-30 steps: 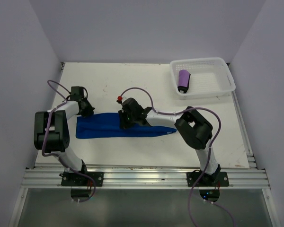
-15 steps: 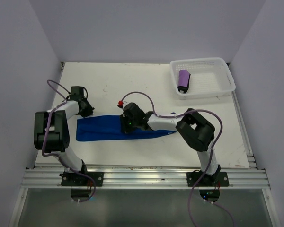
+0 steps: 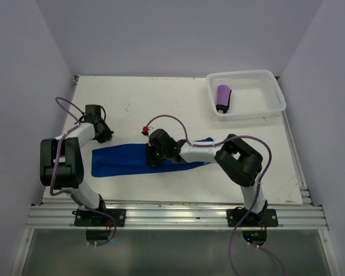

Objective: Roll the towels
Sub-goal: Fold the towel

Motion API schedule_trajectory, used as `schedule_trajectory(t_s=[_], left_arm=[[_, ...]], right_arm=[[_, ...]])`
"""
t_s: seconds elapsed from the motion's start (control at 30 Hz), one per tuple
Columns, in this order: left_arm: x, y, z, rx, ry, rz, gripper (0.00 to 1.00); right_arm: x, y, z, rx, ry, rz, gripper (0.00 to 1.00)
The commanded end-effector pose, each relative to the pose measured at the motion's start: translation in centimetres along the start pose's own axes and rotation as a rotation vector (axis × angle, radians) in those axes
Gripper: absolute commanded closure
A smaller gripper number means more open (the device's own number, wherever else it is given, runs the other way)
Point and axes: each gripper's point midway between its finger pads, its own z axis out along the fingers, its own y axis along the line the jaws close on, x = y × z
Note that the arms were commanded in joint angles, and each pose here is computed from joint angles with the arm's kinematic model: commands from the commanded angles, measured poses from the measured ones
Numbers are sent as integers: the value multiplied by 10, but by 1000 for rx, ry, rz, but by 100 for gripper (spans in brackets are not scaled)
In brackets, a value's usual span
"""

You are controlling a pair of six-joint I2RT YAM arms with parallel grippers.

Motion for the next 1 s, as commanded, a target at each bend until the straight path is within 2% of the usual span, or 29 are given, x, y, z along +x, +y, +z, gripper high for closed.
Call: schedule_trajectory(t_s=[0.0,0.07,0.17,0.33,0.43,0.57,0.73,0.97], left_arm=[[-18,-8,-33,45,-75,-1,100],[-20,-15,-50,97,-95,-3,100],[0,-25,-65,206,-66,3,100],[30,-38,-71,331,-8,27,100],[50,-36,-61,300,14,70,100],[76,-49,-54,357,64,107,100],[82,-56,-46,349,68,141,100],[87,-44,-24,256,92,139,100]], right_arm=[[19,-8,-5,50,58,-1,82],[18,-10,-4,63,57,3,82],[15,-10,-2,67,55,4,82],[13,-9,0,65,54,4,82],[12,-8,1,64,53,5,82],[13,-8,3,64,58,9,82],[13,-7,3,62,61,11,82],[16,-9,2,65,66,13,82]])
